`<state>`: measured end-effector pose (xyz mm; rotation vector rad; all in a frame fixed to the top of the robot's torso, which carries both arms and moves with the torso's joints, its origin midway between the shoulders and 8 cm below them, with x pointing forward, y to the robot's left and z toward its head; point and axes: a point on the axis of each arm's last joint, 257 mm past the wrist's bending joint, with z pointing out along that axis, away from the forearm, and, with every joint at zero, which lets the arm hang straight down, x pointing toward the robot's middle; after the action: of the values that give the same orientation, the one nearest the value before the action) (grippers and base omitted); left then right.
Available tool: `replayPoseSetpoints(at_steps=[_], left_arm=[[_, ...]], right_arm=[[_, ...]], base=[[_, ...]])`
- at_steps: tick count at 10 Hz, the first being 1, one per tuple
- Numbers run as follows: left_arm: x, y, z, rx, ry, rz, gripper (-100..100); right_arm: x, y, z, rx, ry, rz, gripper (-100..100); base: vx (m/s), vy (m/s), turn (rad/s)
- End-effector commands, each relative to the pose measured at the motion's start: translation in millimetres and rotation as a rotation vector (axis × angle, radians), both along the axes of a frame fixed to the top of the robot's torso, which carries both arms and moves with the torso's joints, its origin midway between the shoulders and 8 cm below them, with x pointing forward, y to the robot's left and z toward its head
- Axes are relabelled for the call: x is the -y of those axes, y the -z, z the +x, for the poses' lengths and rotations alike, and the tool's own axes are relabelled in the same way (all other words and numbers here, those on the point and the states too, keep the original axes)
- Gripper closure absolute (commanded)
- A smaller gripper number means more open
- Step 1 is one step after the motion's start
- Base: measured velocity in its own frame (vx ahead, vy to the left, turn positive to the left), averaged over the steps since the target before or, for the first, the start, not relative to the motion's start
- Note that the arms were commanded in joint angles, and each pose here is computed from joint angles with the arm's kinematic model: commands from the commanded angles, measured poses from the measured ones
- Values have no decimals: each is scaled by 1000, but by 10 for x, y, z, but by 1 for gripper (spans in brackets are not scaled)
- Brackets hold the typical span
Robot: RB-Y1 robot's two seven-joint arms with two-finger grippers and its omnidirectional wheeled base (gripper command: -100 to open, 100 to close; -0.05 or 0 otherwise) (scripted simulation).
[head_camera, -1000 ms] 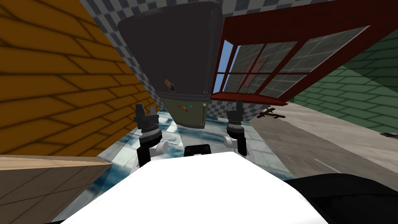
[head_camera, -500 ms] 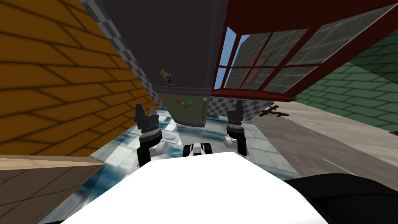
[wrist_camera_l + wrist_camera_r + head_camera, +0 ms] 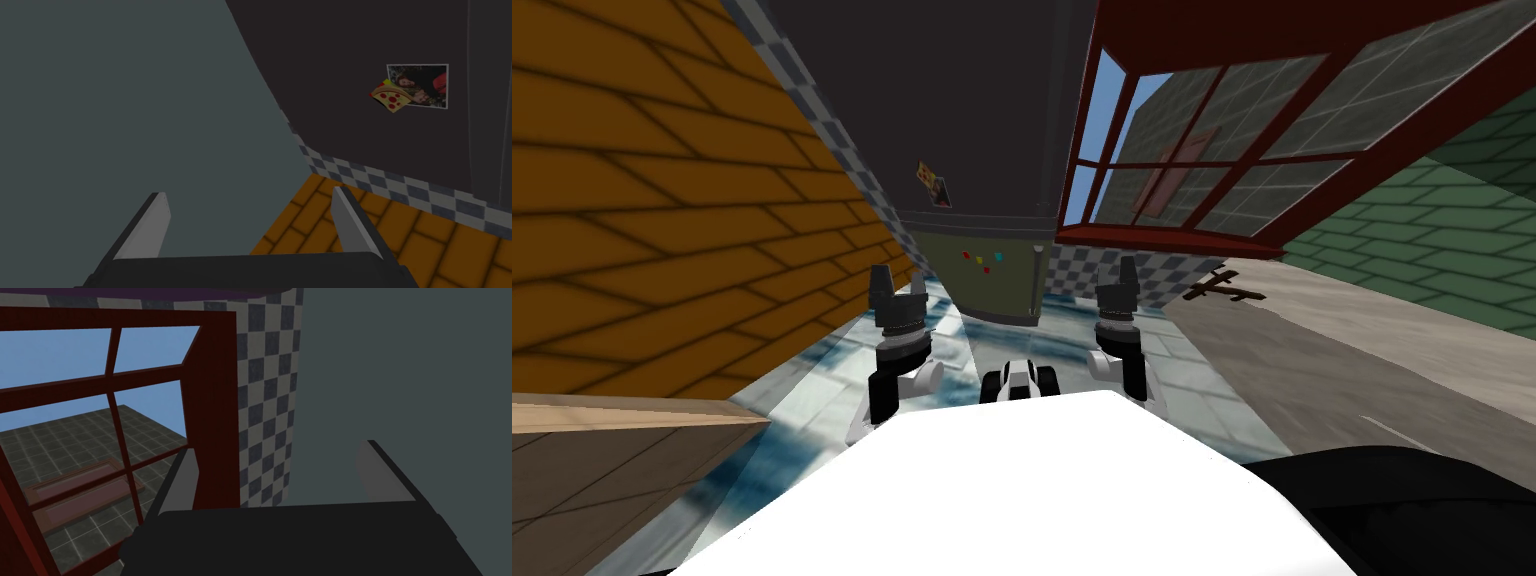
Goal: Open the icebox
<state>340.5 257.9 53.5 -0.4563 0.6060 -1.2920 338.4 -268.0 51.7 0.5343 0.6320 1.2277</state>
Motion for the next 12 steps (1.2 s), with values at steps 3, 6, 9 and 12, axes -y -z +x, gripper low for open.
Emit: replayPoseSetpoints(at_steps=[3,6,9,12], left_arm=[[232,39,111,-10,129,44,-100],[377,62,183,-18,212,72,-100],[526,91,253,-31,299,105,-100],[667,129,322,-50,387,144,-100]], right_arm=[[0,0,0,0,0,0,0],[0,0,0,0,0,0,0],[0,0,0,0,0,0,0],[0,0,0,0,0,0,0]], base=[[62,-104,45],[45,-105,43],[61,-118,55],[70,-145,57]])
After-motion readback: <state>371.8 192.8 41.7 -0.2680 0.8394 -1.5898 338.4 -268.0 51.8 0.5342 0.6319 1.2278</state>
